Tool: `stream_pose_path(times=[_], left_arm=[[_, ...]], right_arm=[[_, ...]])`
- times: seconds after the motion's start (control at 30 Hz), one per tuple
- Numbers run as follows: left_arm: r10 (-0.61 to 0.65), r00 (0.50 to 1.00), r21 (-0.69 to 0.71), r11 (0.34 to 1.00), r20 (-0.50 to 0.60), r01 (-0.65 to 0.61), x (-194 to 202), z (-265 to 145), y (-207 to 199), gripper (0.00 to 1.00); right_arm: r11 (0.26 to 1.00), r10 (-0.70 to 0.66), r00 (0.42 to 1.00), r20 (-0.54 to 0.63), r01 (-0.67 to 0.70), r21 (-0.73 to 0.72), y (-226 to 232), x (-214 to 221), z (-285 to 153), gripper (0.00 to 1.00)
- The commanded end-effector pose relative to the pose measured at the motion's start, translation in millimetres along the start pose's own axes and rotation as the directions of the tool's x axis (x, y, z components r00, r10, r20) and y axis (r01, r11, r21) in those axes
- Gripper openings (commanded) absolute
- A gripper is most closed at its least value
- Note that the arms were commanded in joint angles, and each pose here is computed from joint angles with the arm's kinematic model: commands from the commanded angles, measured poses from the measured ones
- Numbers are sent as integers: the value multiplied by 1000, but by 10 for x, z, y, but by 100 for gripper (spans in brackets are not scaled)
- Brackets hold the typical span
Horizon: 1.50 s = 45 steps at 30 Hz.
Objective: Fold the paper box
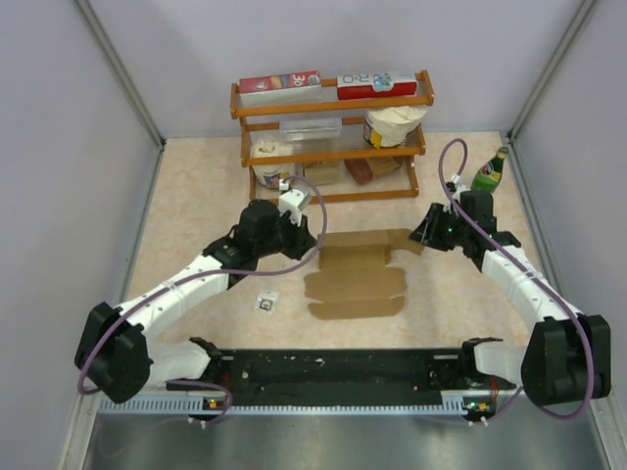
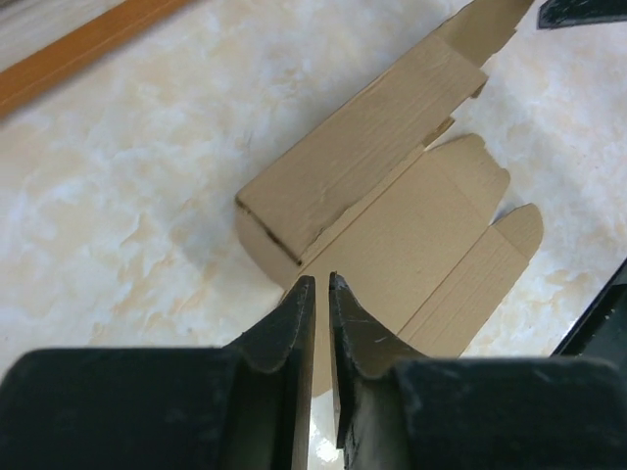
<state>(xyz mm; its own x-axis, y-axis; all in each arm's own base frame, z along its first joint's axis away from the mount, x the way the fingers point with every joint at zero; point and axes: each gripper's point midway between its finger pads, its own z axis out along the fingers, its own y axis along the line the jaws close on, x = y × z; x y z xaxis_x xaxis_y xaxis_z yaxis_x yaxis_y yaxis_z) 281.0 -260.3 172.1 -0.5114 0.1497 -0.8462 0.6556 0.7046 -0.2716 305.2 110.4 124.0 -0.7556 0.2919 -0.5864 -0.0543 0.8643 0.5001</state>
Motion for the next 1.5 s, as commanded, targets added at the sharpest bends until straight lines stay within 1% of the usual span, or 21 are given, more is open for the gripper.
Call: stream_pose_path(times=[0.0,0.13,0.23,0.27,0.33,0.4,0.47,0.67,0.77,0.9,1.07,1.13,1.3,1.47], left_arm=[[-53,994,-89,994,94,62,-50,-121,159,20],[-63,993,-90,993,101,72,-92,-105,196,33],[-6,995,-33,999,97,10,-223,-36,103,42],[44,994,5,999,95,-44,-275,-13,45,44],[102,991,59,992,90,-107,-374,66,-37,52],[121,991,65,990,51,-124,-367,142,-35,55],[126,992,52,990,23,-127,-329,186,-4,56],[161,986,-2,987,36,-161,-377,268,113,54],[148,989,-28,989,27,-147,-444,420,199,53],[138,990,-18,990,-4,-138,-542,632,231,52],[119,992,-1,993,-46,-119,-507,881,315,52],[90,994,-11,996,-56,-91,-525,963,400,52],[5,987,-26,1000,-163,-10,-332,1083,568,47],[-39,969,-14,999,-244,36,-10,1145,580,42]], right_arm=[[999,-19,995,96,22,-26,148,-325,-164,33],[999,-36,994,106,39,-29,187,-378,-228,34],[998,-49,993,103,52,-24,196,-386,-264,35],[998,-55,993,106,58,-25,200,-393,-274,35],[998,-54,993,103,57,-24,197,-377,-281,36],[998,-52,993,105,55,-26,204,-377,-290,36],[998,-53,993,108,56,-26,204,-374,-300,36],[998,-55,993,103,58,-27,196,-348,-296,37],[998,-53,994,99,56,-29,195,-346,-289,37],[998,-53,993,106,55,-13,168,-360,-301,37],[999,-42,994,101,41,12,122,-366,-312,38],[999,-35,994,99,34,19,99,-368,-307,38],[999,-22,995,102,18,42,50,-383,-305,38],[997,-3,995,99,-5,82,-33,-423,-290,40]])
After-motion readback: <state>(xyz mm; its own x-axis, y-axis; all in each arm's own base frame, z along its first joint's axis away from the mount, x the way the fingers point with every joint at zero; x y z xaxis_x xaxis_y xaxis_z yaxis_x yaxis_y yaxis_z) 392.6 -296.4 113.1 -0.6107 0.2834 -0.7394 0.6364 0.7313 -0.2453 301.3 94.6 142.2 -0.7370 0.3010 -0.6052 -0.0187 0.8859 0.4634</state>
